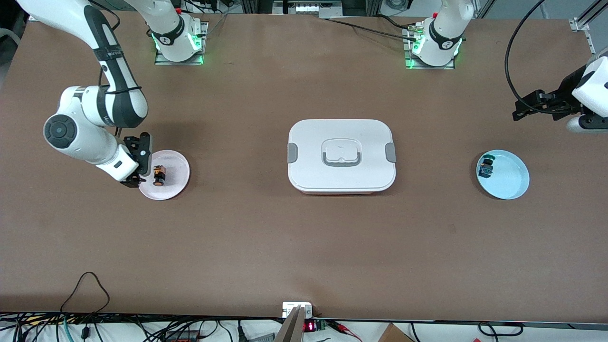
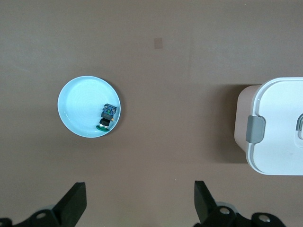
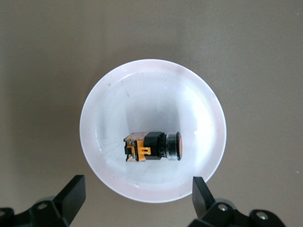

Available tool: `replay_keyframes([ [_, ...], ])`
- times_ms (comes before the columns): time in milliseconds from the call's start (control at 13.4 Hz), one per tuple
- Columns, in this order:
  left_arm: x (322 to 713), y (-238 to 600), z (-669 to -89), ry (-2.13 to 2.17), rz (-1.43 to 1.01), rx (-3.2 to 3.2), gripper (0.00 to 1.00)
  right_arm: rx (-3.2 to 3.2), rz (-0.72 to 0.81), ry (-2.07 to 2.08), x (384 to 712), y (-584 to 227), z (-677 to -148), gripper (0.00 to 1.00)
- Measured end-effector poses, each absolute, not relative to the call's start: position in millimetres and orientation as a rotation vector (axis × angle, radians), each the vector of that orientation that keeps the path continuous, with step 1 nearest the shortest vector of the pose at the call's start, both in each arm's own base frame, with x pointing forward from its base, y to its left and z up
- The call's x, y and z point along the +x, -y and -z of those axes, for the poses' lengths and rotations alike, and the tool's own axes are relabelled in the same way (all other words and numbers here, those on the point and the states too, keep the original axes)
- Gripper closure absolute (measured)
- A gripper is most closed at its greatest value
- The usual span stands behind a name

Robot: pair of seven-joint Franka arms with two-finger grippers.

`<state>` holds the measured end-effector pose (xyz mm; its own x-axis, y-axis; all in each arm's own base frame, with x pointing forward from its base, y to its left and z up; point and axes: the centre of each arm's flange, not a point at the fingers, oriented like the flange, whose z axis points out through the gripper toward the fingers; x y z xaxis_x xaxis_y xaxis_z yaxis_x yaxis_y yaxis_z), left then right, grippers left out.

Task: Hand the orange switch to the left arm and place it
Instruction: 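Lower the right gripper onto the orange switch on the white plate, then close the right gripper on the orange switch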

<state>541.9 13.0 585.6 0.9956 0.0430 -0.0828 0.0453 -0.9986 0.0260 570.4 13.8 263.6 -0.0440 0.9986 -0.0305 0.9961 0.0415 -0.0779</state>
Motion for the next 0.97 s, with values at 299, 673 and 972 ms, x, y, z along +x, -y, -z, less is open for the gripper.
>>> replay_keyframes([
  [299,542,-12,-586,-0.066,0.128,3.111,0.00,-2.152,-0.084,2.275,557,-15,-236,0.00],
  [673,542,-12,-586,-0.067,0.129,3.110,0.00,-2.109,-0.056,2.344,555,-21,-210,0.00],
  [972,542,-13,-586,-0.067,0.129,3.110,0.00,-2.101,-0.042,2.365,556,-21,-204,0.00],
])
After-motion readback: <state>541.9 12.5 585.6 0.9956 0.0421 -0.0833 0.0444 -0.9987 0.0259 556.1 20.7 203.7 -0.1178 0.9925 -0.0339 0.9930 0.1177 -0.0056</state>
